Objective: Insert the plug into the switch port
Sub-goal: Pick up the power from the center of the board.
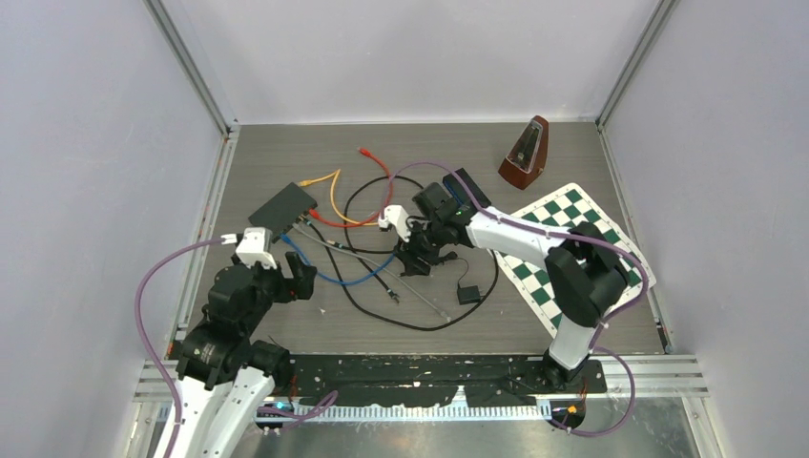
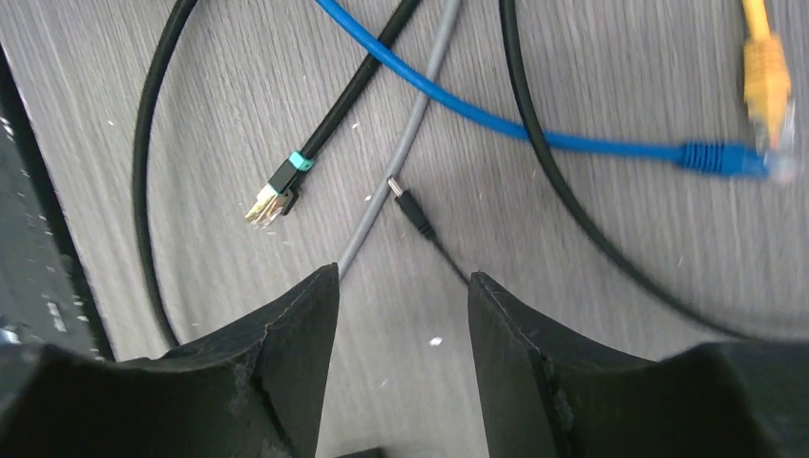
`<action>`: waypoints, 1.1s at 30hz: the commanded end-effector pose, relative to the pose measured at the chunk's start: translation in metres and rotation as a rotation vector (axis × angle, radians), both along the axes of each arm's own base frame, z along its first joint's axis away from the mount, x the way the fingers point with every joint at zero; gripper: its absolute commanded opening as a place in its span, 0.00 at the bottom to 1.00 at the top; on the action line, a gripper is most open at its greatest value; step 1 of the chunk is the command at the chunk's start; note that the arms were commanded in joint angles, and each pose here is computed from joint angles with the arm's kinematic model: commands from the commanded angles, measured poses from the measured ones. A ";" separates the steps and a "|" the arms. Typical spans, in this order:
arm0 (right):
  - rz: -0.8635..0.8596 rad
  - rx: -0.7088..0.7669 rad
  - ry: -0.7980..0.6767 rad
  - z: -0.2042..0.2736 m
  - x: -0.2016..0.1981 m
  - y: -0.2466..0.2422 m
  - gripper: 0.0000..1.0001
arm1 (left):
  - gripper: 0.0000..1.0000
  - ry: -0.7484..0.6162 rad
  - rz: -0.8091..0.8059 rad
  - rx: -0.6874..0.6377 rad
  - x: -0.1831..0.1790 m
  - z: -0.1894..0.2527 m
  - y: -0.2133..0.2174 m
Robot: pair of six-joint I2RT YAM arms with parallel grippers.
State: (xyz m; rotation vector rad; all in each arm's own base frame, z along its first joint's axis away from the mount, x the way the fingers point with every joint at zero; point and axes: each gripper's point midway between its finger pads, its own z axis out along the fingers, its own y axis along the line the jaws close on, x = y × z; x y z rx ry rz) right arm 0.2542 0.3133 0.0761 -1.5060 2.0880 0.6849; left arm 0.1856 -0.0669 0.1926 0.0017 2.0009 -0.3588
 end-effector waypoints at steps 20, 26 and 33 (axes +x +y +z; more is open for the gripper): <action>0.558 -0.033 -0.189 -0.041 0.022 0.017 0.47 | 0.86 -0.056 0.161 0.051 0.003 0.018 0.031; 0.552 -0.052 -0.171 -0.046 0.017 0.016 0.42 | 0.86 -0.055 0.167 0.054 0.004 0.017 0.032; 0.542 -0.093 -0.145 -0.057 0.014 0.019 0.38 | 0.87 -0.052 0.170 0.056 0.003 0.016 0.033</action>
